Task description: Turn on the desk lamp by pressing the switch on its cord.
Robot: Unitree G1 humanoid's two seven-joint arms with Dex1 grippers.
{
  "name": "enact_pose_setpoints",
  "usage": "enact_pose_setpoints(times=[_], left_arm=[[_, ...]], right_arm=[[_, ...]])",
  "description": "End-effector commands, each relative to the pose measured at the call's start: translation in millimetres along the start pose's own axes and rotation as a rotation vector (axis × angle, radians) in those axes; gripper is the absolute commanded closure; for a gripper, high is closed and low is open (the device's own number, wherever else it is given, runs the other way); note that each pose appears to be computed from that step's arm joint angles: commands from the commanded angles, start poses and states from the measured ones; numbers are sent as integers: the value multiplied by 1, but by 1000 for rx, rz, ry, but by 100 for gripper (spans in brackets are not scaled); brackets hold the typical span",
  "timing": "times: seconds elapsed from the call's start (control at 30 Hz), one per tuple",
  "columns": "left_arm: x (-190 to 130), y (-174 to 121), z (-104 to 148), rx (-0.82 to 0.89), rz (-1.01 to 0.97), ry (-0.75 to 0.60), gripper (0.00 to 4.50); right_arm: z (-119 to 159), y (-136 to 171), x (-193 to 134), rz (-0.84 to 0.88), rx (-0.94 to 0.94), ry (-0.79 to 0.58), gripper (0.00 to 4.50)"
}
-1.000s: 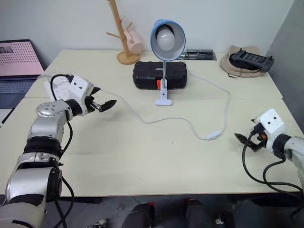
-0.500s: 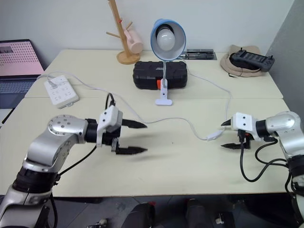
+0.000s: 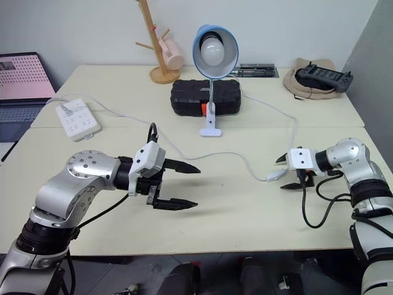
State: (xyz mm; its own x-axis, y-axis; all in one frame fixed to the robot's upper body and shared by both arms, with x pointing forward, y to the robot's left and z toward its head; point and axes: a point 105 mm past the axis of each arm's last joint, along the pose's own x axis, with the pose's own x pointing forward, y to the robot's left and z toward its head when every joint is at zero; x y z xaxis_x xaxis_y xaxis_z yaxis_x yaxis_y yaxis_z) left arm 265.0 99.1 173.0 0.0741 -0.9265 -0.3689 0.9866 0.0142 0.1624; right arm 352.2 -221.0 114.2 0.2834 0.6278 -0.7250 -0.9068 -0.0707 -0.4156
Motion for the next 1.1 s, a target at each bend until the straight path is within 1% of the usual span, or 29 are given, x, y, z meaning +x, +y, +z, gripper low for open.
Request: enact_pose_setpoints(times=[0.03,0.07,0.23,0.27,0.3,0.37,0.4,0.47,0.6,0.63,0.67,0.7,0.73,0.77,0.8,0.93,1.0,1.07,1.1], left_arm=[[0,-1,8,49,0,-11,0],[1,0,8,54,8,-12,0],[6,0,9,55,21,-26,0],[6,0,10,53,19,-31,0],[6,0,10,52,20,-32,0],[6,1,9,52,27,-30,0],[7,1,9,51,28,-31,0],[7,0,9,46,27,-35,0],[8,-3,9,41,24,-39,0],[8,-2,8,27,32,-44,0],[7,1,7,-8,50,-58,0],[5,8,4,-73,90,-81,0],[3,12,1,-120,118,-97,0],[2,16,0,-189,139,-126,0],[1,17,-1,-232,150,-143,0],[8,20,4,-485,159,-293,0],[11,20,6,-543,163,-327,0],[15,23,15,-609,156,-410,0],[16,29,22,-661,151,-491,0]], right_arm=[[-2,-4,-10,-7,-18,16,108],[-2,-4,-10,-10,-16,15,137],[-2,-6,-11,-19,-14,8,249],[-1,-6,-10,-21,-9,1,273],[0,-6,-9,-25,2,-9,289],[1,-7,-7,-30,24,-29,347],[2,-7,-6,-34,38,-41,363],[2,-6,-4,-38,60,-58,414],[4,-4,-4,-40,85,-81,414],[6,-7,-5,-62,119,-103,414],[10,-16,-6,-116,223,-160,414],[18,-27,-9,-175,396,-262,414],[24,-33,-11,-199,521,-336,414],[35,-34,-15,-189,636,-414,414],[43,-32,-17,-171,700,-455,414],[89,-15,-29,-76,864,-615,414],[101,-10,-32,-58,913,-649,414],[115,-3,-36,-25,948,-687,414],[123,2,-37,1,968,-713,414]])
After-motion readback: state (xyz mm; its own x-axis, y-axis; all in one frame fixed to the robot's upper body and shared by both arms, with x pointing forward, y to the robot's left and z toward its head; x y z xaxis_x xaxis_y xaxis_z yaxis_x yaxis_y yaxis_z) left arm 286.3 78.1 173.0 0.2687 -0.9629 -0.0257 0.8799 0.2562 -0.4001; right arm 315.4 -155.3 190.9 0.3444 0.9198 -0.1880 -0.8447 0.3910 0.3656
